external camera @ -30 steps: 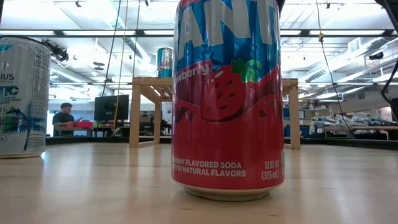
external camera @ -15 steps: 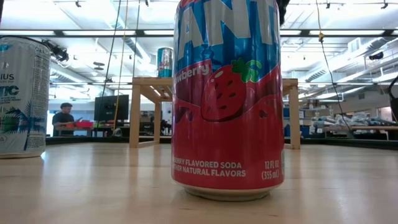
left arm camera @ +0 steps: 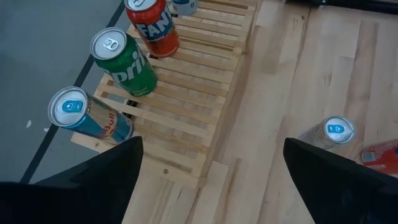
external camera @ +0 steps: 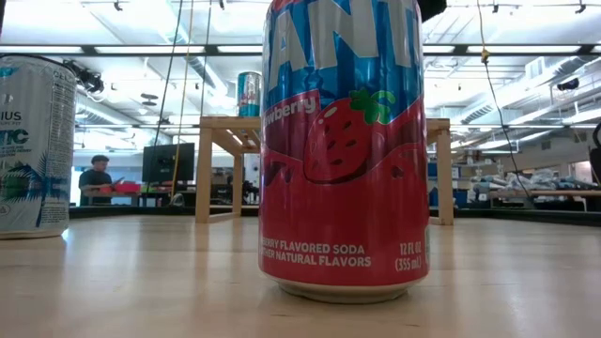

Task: Place canned beverage on shelf
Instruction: Put the blue soda can on the shelf aligned with the other blue soda can

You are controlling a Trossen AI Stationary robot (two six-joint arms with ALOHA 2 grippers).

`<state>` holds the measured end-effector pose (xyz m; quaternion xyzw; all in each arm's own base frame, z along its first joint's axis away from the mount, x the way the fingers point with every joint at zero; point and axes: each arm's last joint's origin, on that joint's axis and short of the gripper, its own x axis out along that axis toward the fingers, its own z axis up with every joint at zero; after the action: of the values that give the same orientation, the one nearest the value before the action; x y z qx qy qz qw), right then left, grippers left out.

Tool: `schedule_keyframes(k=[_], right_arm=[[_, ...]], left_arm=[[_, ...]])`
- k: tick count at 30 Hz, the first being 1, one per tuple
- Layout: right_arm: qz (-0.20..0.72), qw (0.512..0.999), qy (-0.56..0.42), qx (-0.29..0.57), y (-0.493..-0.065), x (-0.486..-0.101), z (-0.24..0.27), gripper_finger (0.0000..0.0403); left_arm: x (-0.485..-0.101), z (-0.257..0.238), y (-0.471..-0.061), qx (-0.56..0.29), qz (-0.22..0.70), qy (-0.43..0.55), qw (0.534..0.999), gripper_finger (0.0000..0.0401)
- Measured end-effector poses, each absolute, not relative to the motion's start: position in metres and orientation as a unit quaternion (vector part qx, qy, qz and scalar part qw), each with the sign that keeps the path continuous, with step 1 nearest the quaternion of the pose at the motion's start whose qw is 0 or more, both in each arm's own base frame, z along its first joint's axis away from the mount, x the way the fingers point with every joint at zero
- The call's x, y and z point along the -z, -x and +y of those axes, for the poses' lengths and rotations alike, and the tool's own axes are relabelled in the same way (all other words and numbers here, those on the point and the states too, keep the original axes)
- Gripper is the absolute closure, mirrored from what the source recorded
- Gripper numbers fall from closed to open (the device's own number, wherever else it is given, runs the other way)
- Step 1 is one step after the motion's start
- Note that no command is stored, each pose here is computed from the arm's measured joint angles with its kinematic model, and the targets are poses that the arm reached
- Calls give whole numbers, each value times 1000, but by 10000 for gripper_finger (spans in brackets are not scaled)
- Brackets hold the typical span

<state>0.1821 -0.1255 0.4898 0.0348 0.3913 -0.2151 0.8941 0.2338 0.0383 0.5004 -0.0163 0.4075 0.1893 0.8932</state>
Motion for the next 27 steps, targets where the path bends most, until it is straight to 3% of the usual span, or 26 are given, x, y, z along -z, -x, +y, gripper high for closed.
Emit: schedule_keyframes(k=[6,14,27], right_arm=[[402,899,-32,168,-171,-494,-93,30],[361,919,-21,156,-134,-510,-63,30],[287,943,-35,165,-81,-524,-37,30]], left_arm=[[-503,38,-229,-187,404,6,895,12],[-519,31,-169,-220,349,45,910,12],[-440,22,-97,-270,347,137,888,12]])
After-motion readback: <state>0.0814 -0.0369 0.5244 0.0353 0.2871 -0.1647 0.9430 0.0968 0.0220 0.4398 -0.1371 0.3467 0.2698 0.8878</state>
